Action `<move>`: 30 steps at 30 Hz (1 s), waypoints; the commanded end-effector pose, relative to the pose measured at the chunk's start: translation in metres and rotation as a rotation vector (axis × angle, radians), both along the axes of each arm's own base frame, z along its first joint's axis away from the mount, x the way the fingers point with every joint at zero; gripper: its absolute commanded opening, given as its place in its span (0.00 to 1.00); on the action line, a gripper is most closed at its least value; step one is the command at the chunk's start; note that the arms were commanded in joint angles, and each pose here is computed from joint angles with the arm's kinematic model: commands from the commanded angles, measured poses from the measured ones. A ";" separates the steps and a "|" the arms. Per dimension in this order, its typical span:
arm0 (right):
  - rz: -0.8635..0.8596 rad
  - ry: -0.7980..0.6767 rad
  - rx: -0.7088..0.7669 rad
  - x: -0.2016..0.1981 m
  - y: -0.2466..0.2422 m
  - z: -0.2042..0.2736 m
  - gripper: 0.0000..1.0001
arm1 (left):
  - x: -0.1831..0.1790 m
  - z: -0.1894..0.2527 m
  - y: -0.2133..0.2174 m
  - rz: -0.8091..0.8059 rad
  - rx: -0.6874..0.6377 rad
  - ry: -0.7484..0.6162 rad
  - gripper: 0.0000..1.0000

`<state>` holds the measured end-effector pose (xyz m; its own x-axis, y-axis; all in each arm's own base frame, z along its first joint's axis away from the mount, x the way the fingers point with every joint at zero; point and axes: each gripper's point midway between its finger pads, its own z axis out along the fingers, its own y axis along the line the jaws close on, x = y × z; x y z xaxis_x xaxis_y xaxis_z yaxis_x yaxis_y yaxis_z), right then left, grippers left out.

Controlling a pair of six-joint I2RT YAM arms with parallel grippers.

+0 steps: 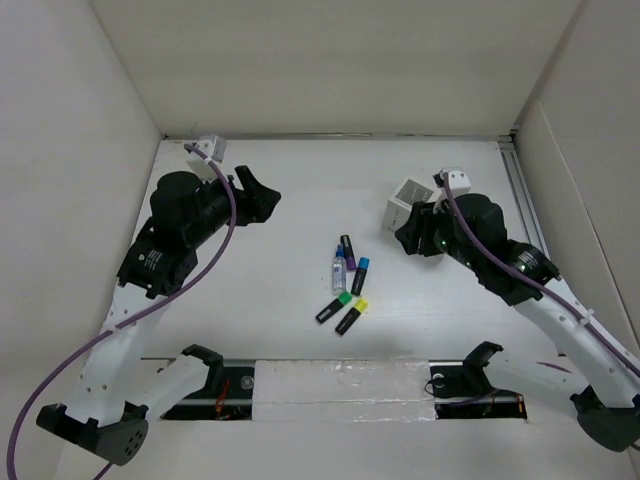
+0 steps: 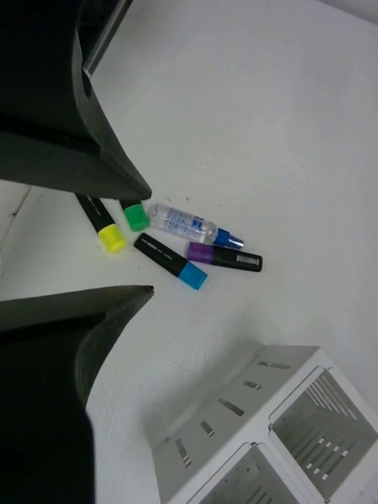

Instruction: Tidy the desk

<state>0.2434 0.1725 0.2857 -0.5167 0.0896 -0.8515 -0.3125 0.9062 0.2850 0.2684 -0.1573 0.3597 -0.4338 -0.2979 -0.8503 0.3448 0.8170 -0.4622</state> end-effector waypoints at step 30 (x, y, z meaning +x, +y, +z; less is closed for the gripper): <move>0.070 0.237 -0.278 0.092 0.095 -0.148 0.42 | -0.029 -0.038 0.010 -0.003 0.003 0.020 0.04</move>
